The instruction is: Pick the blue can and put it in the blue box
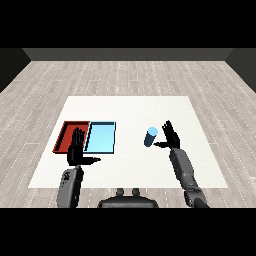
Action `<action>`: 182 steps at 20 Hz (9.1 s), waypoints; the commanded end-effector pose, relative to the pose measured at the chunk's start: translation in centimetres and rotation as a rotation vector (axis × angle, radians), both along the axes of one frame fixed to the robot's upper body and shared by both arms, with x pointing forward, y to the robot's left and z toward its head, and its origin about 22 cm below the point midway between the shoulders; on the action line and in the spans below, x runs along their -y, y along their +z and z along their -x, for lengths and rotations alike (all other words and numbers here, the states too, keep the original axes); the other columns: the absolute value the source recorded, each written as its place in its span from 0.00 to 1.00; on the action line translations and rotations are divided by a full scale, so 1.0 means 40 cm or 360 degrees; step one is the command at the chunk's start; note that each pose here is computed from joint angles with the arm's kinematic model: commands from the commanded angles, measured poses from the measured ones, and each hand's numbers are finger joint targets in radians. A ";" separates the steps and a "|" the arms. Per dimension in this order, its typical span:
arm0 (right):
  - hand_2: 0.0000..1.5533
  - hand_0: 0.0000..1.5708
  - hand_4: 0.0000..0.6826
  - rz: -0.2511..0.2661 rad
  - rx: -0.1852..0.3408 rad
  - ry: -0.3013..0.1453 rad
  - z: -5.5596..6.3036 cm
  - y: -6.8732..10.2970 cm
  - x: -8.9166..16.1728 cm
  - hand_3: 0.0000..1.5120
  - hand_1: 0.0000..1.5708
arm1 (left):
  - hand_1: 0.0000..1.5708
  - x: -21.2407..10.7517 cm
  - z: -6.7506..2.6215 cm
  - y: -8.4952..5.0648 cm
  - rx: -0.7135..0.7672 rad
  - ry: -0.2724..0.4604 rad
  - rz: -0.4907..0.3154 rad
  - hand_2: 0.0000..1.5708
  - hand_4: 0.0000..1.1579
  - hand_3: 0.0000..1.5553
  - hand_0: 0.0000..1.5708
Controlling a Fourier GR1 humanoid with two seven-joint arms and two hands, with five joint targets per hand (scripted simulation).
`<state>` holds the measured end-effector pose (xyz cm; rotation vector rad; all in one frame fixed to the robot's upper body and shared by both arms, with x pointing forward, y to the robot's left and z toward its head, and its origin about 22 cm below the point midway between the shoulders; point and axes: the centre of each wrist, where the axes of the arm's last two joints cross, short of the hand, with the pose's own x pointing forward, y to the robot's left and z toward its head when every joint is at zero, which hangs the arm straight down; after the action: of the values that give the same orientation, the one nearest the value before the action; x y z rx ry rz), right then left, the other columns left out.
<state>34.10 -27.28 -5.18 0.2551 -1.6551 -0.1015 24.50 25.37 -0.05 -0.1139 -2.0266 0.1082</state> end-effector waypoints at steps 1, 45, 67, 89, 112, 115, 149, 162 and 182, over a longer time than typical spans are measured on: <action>0.00 0.00 0.00 -0.0005 -0.0013 0.0007 -0.031 0.014 -0.025 0.00 0.00 | 0.00 -0.014 0.001 0.033 -0.0003 0.0022 0.0000 0.00 0.00 0.00 0.00; 0.24 0.00 0.00 -0.0002 -0.0096 0.0031 -0.056 -0.048 -0.180 0.00 0.00 | 0.00 -0.027 -0.002 0.007 0.0009 0.0023 -0.0022 0.00 0.00 0.00 0.00; 0.94 0.94 0.94 0.0272 0.0098 0.0044 -0.146 0.098 -0.181 0.93 0.94 | 0.00 0.079 -0.009 0.035 -0.0068 -0.0071 -0.0125 0.00 0.00 0.00 0.00; 0.92 0.91 0.96 0.0184 0.0391 0.0133 0.055 0.219 -0.373 0.93 0.91 | 0.00 0.279 -0.076 -0.017 -0.0261 -0.0346 -0.0109 0.00 0.00 0.00 0.00; 0.94 0.89 1.00 0.0182 0.0476 0.0248 0.045 0.227 -0.428 0.94 0.89 | 0.00 0.375 -0.117 -0.052 -0.0426 -0.0413 -0.0162 0.00 0.00 0.00 0.00; 0.93 0.89 0.98 0.0212 0.0471 0.0295 0.084 0.276 -0.438 0.93 0.89 | 0.00 0.416 -0.100 -0.065 -0.0454 -0.0418 -0.0139 0.00 0.00 0.00 0.00; 0.94 0.92 0.89 0.0221 0.0551 0.0493 0.130 0.248 -0.598 0.92 0.92 | 0.44 0.445 -0.132 -0.060 -0.0285 -0.0108 -0.0369 0.51 0.62 0.34 0.44; 0.93 0.89 0.81 0.0168 0.0469 0.0495 0.090 0.244 -0.573 0.92 0.89 | 0.94 0.460 -0.125 -0.073 -0.0444 -0.0160 -0.0281 0.93 0.52 0.88 0.94; 0.00 0.00 0.00 0.0033 0.0356 0.0427 0.084 0.288 -0.512 0.00 0.00 | 1.00 0.414 -0.137 -0.081 -0.0453 -0.0137 -0.0371 1.00 0.98 0.97 1.00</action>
<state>30.43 -6.11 5.44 0.4727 -1.8498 0.1889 30.64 8.90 -3.40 -0.0589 -1.7298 -0.1450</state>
